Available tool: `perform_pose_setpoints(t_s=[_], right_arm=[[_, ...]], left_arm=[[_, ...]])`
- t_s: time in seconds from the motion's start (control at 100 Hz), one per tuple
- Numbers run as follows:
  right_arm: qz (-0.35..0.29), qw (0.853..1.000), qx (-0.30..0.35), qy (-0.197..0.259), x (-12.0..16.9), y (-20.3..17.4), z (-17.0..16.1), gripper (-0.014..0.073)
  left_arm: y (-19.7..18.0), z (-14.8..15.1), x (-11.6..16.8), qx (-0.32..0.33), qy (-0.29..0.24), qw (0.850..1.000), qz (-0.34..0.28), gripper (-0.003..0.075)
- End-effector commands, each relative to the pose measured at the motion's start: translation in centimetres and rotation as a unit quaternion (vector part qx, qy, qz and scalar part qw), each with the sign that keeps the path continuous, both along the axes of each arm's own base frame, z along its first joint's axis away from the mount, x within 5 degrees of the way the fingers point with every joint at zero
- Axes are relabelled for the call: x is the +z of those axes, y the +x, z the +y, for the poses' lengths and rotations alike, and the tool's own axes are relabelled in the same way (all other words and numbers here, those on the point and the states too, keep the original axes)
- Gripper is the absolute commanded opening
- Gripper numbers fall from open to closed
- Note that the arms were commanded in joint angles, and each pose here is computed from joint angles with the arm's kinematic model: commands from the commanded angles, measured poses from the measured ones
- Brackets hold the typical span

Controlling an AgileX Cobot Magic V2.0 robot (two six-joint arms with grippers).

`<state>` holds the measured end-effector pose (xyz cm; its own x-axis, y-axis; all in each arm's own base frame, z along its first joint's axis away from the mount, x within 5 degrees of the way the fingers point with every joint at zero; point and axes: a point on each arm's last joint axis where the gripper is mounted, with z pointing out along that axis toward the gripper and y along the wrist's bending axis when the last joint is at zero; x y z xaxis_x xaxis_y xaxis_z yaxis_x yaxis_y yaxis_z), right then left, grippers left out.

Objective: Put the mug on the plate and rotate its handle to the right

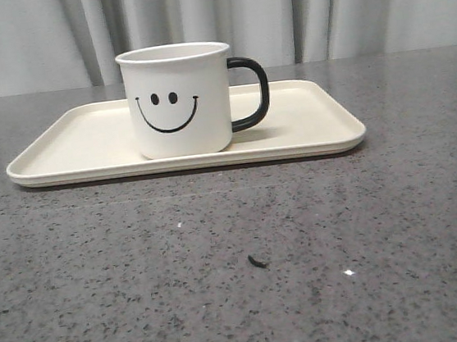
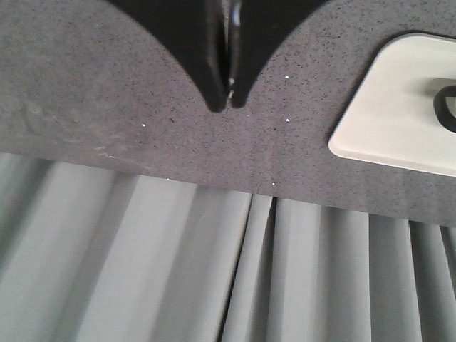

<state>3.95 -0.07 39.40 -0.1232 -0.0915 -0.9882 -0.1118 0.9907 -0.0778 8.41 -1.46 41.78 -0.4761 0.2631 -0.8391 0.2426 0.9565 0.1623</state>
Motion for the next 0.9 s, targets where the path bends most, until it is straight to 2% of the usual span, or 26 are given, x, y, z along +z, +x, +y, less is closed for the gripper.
perform_pose_setpoints(t_s=[0.0,0.34,0.89], right_arm=[[-0.053,0.999,-0.011,0.000,1.02,-0.10,-0.19,-0.0062],[-0.038,0.999,-0.020,-0.013,0.69,-0.11,-0.38,-0.0062],[-0.038,0.999,-0.020,-0.013,0.69,-0.11,-0.38,-0.0062]], left_arm=[[0.04,-0.16,0.76,-0.010,-0.020,0.998,-0.052,-0.0019],[0.09,-0.32,1.03,-0.018,-0.030,0.996,-0.082,-0.0019],[-0.04,-0.56,0.83,-0.026,-0.046,0.996,-0.066,-0.0019]])
